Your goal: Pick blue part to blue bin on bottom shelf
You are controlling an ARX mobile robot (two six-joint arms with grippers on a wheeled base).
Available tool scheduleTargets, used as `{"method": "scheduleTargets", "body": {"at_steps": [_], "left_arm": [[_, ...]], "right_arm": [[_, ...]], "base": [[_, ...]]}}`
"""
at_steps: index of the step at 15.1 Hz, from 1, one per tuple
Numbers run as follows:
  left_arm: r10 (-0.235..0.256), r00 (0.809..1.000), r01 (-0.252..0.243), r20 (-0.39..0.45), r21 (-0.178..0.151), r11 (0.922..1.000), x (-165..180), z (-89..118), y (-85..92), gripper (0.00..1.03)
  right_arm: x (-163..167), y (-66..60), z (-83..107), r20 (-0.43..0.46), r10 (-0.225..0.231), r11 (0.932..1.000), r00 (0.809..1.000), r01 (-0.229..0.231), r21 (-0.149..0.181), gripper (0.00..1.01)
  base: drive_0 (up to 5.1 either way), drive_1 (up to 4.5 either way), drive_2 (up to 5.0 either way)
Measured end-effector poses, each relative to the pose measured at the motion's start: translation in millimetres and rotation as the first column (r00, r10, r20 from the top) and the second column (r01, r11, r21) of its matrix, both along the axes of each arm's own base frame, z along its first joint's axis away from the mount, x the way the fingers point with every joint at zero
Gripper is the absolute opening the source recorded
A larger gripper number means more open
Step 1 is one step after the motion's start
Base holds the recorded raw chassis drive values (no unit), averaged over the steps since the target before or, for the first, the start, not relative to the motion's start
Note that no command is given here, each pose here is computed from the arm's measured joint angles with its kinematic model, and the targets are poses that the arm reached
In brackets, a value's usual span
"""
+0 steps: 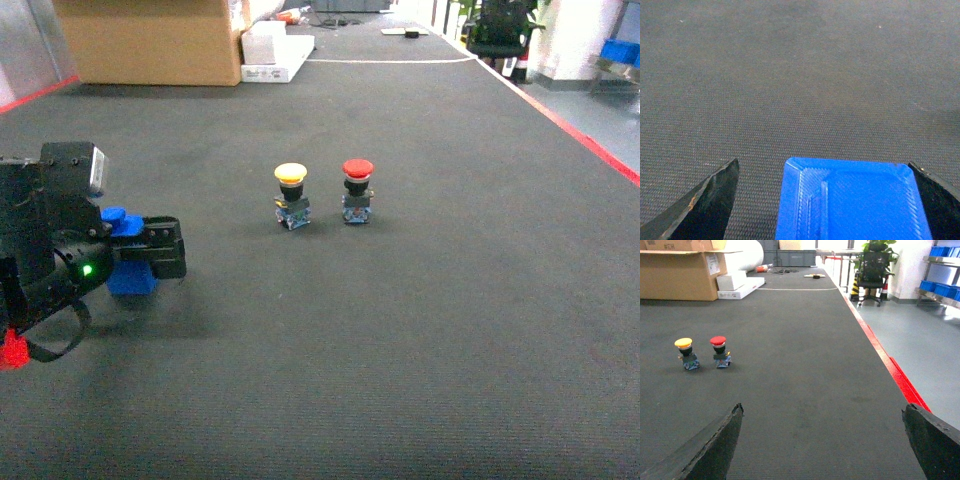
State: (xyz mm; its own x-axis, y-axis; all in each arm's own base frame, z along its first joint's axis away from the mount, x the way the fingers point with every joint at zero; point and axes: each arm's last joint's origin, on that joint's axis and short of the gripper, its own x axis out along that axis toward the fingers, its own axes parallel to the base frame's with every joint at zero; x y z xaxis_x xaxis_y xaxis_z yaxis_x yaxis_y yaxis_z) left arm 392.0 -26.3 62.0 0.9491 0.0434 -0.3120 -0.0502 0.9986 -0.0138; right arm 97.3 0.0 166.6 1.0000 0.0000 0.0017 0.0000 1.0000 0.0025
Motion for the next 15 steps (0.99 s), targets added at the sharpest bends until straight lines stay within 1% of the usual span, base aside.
{"method": "scheduleTargets", "body": {"at_steps": [2, 4, 6, 8, 9, 10, 11, 12, 13, 15], "left_arm": [[0.000, 1.000, 0.000, -0.016, 0.001, 1.0000, 5.9, -5.1, 0.5, 0.98], [0.003, 1.000, -0.003, -0.014, 0.002, 1.0000, 10.0, -6.5, 2.1, 0.76], [-0.009, 1.000, 0.010, -0.014, 0.011, 0.9999, 10.4, -7.0, 2.8, 0.46], [-0.010, 1.000, 0.010, -0.012, 0.022, 0.9997, 7.2, -7.8, 4.5, 0.44], [-0.010, 1.000, 0.010, -0.015, 0.023, 0.9997, 0.5, -6.4, 4.9, 0.44], [-0.008, 1.000, 0.008, -0.007, 0.021, 0.9998, -11.5, -0.8, 5.7, 0.44], [-0.002, 1.000, 0.002, 0.020, 0.015, 0.9999, -26.7, 10.6, 6.8, 0.44], [-0.005, 0.998, 0.004, 0.070, 0.019, 0.9998, -46.5, 26.6, 7.0, 0.44], [-0.010, 0.995, 0.008, 0.097, 0.025, 0.9996, -69.5, 41.6, 7.2, 0.44], [-0.005, 0.996, 0.002, 0.084, 0.036, 0.9994, -105.6, 58.6, 8.3, 0.44]], "right_arm": [[0.0, 0.0, 0.0, 0.000, 0.000, 1.0000, 1.000, 0.000, 0.000, 0.98], [0.0, 0.0, 0.0, 0.000, 0.000, 1.0000, 1.000, 0.000, 0.000, 0.98], [0.0, 0.0, 0.0, 0.000, 0.000, 1.0000, 1.000, 0.000, 0.000, 0.98], [0.0, 0.0, 0.0, 0.000, 0.000, 1.0000, 1.000, 0.000, 0.000, 0.98], [0.0, 0.0, 0.0, 0.000, 0.000, 1.0000, 1.000, 0.000, 0.000, 0.98], [0.0, 0.0, 0.0, 0.000, 0.000, 1.0000, 1.000, 0.000, 0.000, 0.98], [0.0, 0.0, 0.0, 0.000, 0.000, 1.0000, 1.000, 0.000, 0.000, 0.98], [0.0, 0.0, 0.0, 0.000, 0.000, 1.0000, 1.000, 0.000, 0.000, 0.98], [0.0, 0.0, 0.0, 0.000, 0.000, 1.0000, 1.000, 0.000, 0.000, 0.98], [0.0, 0.0, 0.0, 0.000, 0.000, 1.0000, 1.000, 0.000, 0.000, 0.98]], "base": [[0.0, 0.00, 0.0], [0.0, 0.00, 0.0], [0.0, 0.00, 0.0], [0.0, 0.00, 0.0], [0.0, 0.00, 0.0], [0.0, 0.00, 0.0], [0.0, 0.00, 0.0], [0.0, 0.00, 0.0], [0.0, 0.00, 0.0], [0.0, 0.00, 0.0]]}}
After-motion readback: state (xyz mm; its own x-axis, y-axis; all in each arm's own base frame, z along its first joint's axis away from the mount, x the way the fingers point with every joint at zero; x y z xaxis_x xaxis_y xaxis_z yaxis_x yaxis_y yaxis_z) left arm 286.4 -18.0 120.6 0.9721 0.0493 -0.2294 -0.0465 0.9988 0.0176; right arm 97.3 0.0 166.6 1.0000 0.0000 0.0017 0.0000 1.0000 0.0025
